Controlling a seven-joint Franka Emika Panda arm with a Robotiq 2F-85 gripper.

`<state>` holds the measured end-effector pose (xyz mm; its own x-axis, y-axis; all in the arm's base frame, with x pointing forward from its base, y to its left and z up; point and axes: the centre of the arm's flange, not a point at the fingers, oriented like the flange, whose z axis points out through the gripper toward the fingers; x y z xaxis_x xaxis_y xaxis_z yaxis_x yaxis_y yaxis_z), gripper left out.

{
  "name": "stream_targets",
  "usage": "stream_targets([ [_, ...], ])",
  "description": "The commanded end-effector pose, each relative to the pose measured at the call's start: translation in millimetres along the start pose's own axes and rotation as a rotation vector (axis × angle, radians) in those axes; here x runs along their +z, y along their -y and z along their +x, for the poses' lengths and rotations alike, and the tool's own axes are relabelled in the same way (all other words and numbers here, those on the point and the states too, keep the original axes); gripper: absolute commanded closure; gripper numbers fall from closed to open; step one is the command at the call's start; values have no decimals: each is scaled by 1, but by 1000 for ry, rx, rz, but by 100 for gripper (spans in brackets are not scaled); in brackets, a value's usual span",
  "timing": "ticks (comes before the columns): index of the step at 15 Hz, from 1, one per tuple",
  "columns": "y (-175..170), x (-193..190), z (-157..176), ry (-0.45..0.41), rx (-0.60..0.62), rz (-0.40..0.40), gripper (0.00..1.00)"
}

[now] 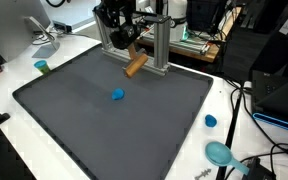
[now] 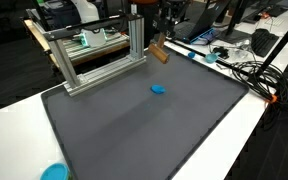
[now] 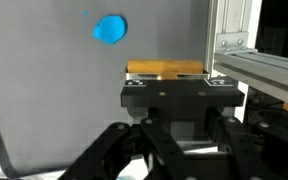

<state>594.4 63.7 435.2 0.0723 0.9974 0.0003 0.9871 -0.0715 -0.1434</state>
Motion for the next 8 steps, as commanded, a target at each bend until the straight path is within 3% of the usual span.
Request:
stream_targets([
  [1, -2, 3, -4, 59, -62, -97, 78],
  [4, -13, 5, -18, 91, -140, -217, 78],
  [8, -19, 25, -32, 61, -243, -144, 78],
])
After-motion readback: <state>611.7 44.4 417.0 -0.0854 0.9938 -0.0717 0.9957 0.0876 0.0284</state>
